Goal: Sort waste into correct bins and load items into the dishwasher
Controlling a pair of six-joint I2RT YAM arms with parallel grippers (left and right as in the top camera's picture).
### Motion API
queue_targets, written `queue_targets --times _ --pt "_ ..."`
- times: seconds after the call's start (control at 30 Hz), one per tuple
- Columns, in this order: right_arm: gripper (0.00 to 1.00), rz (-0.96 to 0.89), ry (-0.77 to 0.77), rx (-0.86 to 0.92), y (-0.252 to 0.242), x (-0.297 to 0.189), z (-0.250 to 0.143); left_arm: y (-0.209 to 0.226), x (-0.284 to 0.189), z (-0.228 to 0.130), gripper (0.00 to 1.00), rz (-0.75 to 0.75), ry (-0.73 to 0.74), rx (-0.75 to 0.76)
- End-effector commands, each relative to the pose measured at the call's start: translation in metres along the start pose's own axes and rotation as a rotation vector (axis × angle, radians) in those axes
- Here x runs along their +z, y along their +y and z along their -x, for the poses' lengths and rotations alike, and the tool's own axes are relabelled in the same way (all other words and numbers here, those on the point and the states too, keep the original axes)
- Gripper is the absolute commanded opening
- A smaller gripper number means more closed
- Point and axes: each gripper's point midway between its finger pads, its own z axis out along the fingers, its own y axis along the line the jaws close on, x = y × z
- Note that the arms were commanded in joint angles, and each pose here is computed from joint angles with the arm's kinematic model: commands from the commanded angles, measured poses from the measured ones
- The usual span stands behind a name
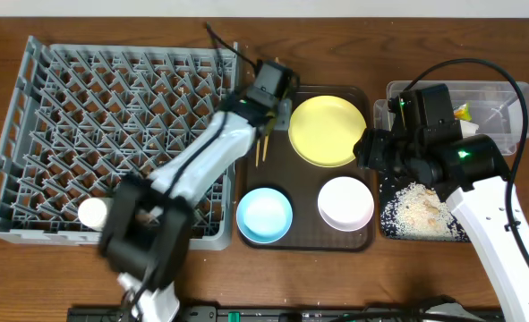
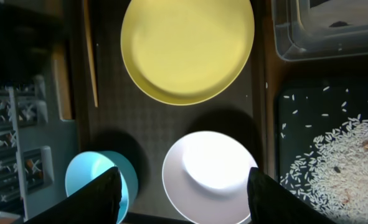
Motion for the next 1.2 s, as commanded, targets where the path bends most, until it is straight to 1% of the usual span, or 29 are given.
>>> queue_targets --times 0.0,0.13,0.2,0.27,0.33,0.4,0.53,0.73,0.87,0.9,0.97,1.17 --pt "0.61 0.001 0.003 0.012 0.000 0.000 0.000 0.009 -0.055 0.023 0.08 0.019 -0.078 -0.026" --pt "0.61 0.002 0.004 0.012 0.000 0.000 -0.001 0.051 -0.087 0.011 0.08 0.182 -0.041 -0.027" --pt "0.61 0.002 0.004 0.012 0.000 0.000 -0.001 0.073 -0.092 -0.001 0.08 0.269 0.005 -0.023" --pt "0.61 0.001 0.003 0.012 0.000 0.000 0.000 0.091 -0.089 -0.012 0.08 0.320 0.051 -0.027" --pt "0.61 0.002 0.003 0.012 0.000 0.000 0.000 0.100 -0.080 -0.025 0.08 0.319 0.093 -0.044" --pt "0.61 0.003 0.001 0.012 0.000 0.000 0.000 0.102 -0.066 -0.037 0.08 0.288 0.131 -0.064" --pt "0.61 0.003 0.000 0.012 0.000 0.000 0.000 0.108 -0.047 -0.052 0.08 0.278 0.183 -0.081" --pt "0.61 0.003 0.001 0.012 0.000 0.000 0.000 0.112 -0.025 -0.061 0.09 0.292 0.224 -0.080" --pt "0.61 0.004 0.000 0.012 0.000 0.000 0.000 0.107 -0.015 -0.069 0.09 0.265 0.260 -0.078" --pt "0.61 0.003 0.000 0.012 0.000 0.000 0.000 0.107 -0.015 -0.069 0.11 0.264 0.260 -0.073" --pt "0.61 0.003 0.001 0.012 0.000 0.000 0.000 0.107 -0.015 -0.069 0.17 0.263 0.257 -0.074" --pt "0.61 0.003 0.001 0.012 0.000 0.001 0.000 0.106 -0.015 -0.068 0.17 0.262 0.256 -0.075"
